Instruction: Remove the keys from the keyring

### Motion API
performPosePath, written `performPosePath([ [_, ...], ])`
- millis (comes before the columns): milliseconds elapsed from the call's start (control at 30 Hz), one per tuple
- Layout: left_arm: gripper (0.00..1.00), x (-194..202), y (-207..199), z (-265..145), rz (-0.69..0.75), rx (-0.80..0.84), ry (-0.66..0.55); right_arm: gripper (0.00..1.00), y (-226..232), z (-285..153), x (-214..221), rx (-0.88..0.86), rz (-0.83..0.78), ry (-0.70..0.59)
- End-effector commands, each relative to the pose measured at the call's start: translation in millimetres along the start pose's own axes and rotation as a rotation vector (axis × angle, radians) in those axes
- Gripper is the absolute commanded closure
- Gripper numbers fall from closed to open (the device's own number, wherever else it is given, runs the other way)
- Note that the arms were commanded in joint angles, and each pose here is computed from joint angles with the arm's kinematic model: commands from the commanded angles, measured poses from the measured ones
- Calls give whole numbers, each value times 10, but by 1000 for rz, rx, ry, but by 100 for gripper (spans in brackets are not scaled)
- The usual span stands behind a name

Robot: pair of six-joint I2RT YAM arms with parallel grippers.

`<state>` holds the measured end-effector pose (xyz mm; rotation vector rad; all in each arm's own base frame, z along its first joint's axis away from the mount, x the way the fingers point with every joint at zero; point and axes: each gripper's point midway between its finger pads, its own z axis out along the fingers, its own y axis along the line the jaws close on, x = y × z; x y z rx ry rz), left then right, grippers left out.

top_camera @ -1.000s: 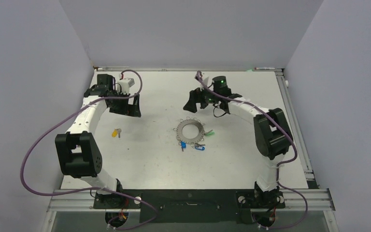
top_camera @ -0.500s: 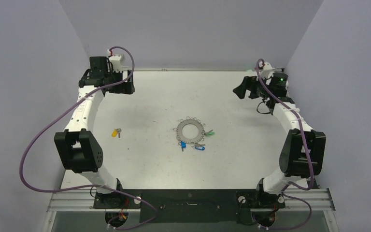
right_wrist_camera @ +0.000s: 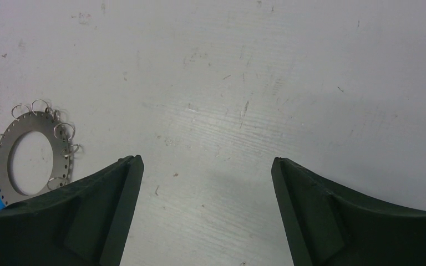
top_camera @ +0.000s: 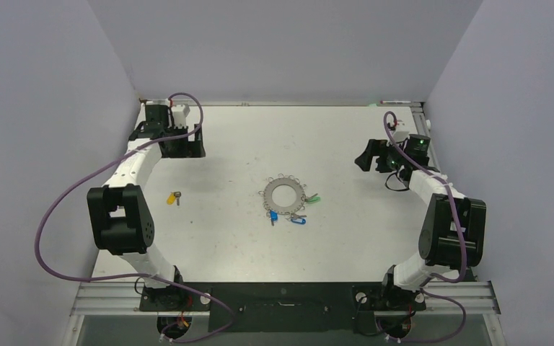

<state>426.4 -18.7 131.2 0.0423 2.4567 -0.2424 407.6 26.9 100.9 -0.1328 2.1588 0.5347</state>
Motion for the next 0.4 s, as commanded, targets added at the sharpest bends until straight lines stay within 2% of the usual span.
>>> performPosePath([
  [0,4,-275,4,-147,-6,-2,-117,10,111,-49,-331,-34,-72,-109],
  [367,4,-341,-40,-202,-17,36,-146,10,153,-66,-344,-47,-81,-118],
])
